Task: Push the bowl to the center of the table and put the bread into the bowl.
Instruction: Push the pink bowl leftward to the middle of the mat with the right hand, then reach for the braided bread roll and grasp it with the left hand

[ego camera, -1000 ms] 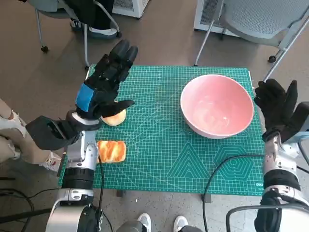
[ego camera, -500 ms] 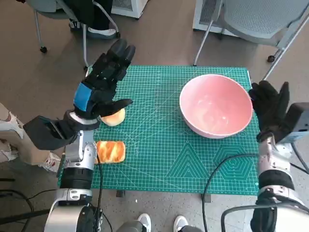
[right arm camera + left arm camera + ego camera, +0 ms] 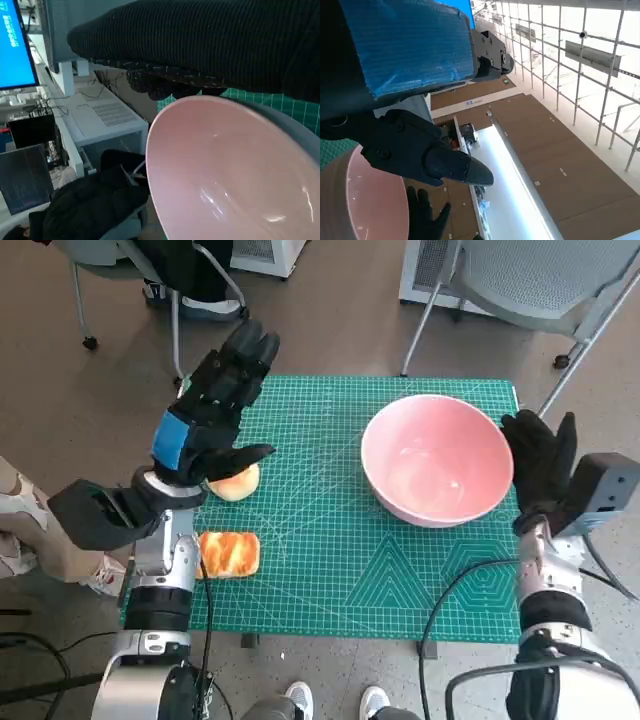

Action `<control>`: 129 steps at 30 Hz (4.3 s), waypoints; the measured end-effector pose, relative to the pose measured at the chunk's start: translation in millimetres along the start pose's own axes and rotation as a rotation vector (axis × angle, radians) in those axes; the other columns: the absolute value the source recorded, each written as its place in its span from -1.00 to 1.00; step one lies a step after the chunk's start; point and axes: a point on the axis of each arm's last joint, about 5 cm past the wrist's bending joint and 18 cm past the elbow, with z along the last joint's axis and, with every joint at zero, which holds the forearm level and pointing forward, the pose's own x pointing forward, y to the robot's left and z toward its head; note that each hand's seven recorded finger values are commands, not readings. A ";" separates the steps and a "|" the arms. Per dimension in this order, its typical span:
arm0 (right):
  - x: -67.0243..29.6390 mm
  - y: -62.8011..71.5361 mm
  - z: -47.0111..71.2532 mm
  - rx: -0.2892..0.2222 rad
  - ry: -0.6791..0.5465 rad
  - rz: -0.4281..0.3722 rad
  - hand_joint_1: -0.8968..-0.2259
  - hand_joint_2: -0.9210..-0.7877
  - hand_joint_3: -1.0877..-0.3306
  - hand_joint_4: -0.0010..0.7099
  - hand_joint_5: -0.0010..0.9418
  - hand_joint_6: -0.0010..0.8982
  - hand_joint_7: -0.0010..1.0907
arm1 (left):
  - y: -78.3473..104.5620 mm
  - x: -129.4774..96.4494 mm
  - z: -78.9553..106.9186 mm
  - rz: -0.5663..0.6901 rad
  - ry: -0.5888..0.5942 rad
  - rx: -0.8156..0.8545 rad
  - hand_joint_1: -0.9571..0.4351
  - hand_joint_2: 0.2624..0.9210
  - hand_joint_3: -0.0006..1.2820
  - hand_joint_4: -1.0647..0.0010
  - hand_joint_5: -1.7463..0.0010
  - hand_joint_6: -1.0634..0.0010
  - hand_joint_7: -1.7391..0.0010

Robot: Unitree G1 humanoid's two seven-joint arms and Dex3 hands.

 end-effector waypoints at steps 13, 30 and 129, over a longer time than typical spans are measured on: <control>1.0 16.2 -6.2 0.028 0.019 0.039 -0.36 -1.00 -0.28 -0.38 -0.95 -0.38 -0.78 | 1.2 -2.5 3.2 0.013 -0.006 0.017 -0.30 1.00 -0.90 0.82 1.00 0.59 0.94; 1.5 37.8 -13.0 0.054 0.038 0.093 -0.30 -1.00 -0.27 -0.46 -1.00 -0.46 -0.83 | 1.4 -3.7 6.7 0.028 -0.005 0.023 -0.29 1.00 -0.89 0.81 1.00 0.59 0.93; -6.6 81.3 55.5 -0.224 -0.828 0.556 -0.42 -1.00 -0.29 -0.48 -0.99 -0.52 -0.83 | -9.4 -9.0 1.6 0.040 0.019 -0.023 -0.36 1.00 -0.91 0.82 1.00 0.98 0.44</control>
